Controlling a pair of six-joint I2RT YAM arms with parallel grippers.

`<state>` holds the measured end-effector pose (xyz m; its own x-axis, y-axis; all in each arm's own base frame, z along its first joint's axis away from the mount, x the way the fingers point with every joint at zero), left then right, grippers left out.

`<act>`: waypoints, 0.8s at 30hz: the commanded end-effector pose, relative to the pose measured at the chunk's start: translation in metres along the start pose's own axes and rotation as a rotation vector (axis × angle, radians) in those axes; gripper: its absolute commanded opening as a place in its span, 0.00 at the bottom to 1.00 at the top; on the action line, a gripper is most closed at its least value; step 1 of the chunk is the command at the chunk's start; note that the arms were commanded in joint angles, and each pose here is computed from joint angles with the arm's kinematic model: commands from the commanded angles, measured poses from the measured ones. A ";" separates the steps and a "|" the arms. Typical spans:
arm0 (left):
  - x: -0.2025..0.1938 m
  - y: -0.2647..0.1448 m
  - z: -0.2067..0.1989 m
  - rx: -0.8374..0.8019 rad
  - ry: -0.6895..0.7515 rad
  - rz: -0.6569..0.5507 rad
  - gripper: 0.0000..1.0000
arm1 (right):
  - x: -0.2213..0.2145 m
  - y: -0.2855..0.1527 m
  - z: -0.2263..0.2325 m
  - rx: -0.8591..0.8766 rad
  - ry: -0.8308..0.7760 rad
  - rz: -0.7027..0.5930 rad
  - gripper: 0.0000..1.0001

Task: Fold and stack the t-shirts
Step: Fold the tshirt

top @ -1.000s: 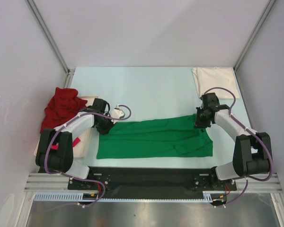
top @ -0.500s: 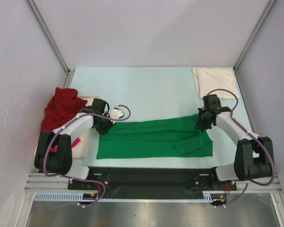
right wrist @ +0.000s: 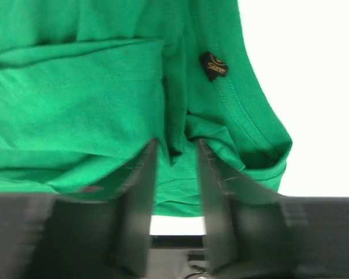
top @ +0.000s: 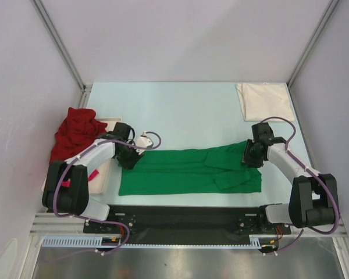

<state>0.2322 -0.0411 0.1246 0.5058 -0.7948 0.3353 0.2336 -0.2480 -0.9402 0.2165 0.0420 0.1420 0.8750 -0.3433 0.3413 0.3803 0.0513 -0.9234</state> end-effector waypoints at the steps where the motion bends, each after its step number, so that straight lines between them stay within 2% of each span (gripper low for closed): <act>1: 0.004 -0.019 -0.003 -0.030 0.047 -0.012 0.43 | 0.008 -0.006 -0.006 -0.036 0.049 -0.047 0.42; 3: 0.006 -0.035 -0.003 -0.057 0.047 -0.030 0.60 | 0.013 -0.014 -0.006 -0.013 0.069 -0.092 0.50; 5: 0.019 -0.057 0.005 -0.031 0.053 -0.128 0.69 | 0.022 -0.027 -0.005 0.033 0.089 -0.169 0.53; 7: 0.026 -0.067 0.016 0.049 -0.011 -0.186 0.73 | 0.034 -0.031 0.001 0.098 0.091 -0.229 0.55; 9: 0.031 -0.059 0.031 0.167 -0.074 -0.177 0.72 | 0.049 -0.027 0.004 0.125 0.089 -0.279 0.56; 11: 0.033 -0.049 0.039 0.172 -0.104 -0.136 0.63 | 0.061 -0.005 -0.004 0.121 0.130 -0.226 0.56; 13: 0.030 -0.029 0.048 0.170 -0.149 -0.046 0.60 | 0.078 0.005 -0.004 0.162 0.149 -0.210 0.54; 20: 0.024 0.006 0.069 0.268 -0.141 0.062 0.68 | 0.102 0.049 0.002 0.123 0.123 -0.168 0.53; 23: 0.021 0.020 0.070 0.244 -0.137 0.079 0.69 | 0.104 0.064 0.003 0.125 0.123 -0.140 0.40; 24: 0.020 0.024 0.067 0.218 -0.132 0.080 0.68 | 0.103 0.070 0.004 0.128 0.125 -0.127 0.29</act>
<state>0.2969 -0.0284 0.1184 0.6249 -0.7294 0.2785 0.3277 -0.0787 -0.9415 0.3145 0.0113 0.1109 0.7965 -0.4755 0.3735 0.4680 0.0937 -0.8788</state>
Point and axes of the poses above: each gripper's point midway between its finger pads, its own y axis out along the fingers, its own z axis along the line the jaws close on, x = y × z, the point moved 10 cm from there along -y, back along the fingers, and after that the axes turned 3 degrees about y, right-handed, at the moved point
